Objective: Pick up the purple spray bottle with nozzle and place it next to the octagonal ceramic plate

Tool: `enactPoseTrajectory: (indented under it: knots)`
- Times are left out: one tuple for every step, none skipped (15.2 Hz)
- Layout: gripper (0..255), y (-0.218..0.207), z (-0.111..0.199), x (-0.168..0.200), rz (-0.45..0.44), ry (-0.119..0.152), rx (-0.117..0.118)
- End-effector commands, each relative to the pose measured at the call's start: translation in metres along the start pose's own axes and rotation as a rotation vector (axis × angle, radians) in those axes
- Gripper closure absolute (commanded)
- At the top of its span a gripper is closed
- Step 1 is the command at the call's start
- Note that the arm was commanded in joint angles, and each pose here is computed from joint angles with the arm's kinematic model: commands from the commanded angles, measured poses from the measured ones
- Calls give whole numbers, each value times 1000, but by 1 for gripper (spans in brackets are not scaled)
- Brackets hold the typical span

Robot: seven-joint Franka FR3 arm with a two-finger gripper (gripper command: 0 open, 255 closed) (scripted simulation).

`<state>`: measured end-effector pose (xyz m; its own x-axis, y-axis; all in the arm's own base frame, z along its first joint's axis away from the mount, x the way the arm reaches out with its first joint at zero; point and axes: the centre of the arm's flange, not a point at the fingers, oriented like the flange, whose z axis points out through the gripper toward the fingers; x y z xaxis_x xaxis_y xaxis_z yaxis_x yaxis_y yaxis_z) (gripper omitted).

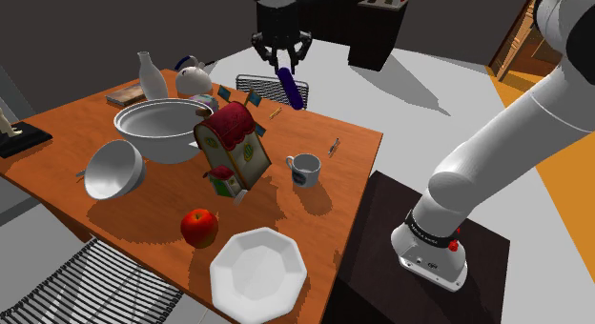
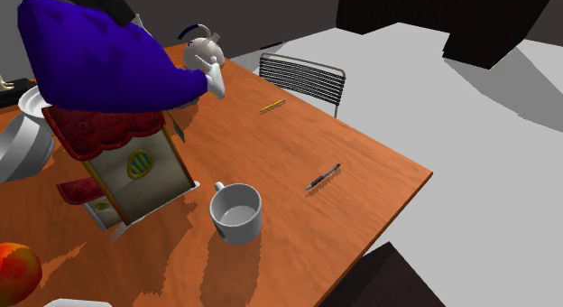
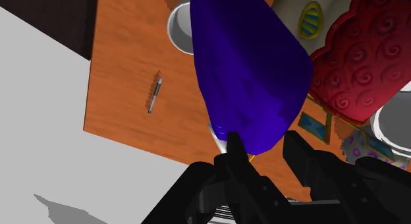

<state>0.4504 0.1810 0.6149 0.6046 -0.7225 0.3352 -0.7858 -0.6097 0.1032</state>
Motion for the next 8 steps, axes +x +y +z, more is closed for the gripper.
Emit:
enactPoseTrajectory:
  knots:
    - [255, -1, -7, -24, 1, 0, -1]
    - [255, -2, -11, -37, 1, 0, -1]
    - [255, -4, -16, -49, 1, 0, -1]
    - [255, -5, -21, -61, 1, 0, -1]
    - [255, -7, -25, -74, 1, 0, -1]
    - [255, -8, -30, -86, 1, 0, -1]
    - [255, -9, -34, -98, 1, 0, -1]
    - [255, -11, -39, -110, 1, 0, -1]
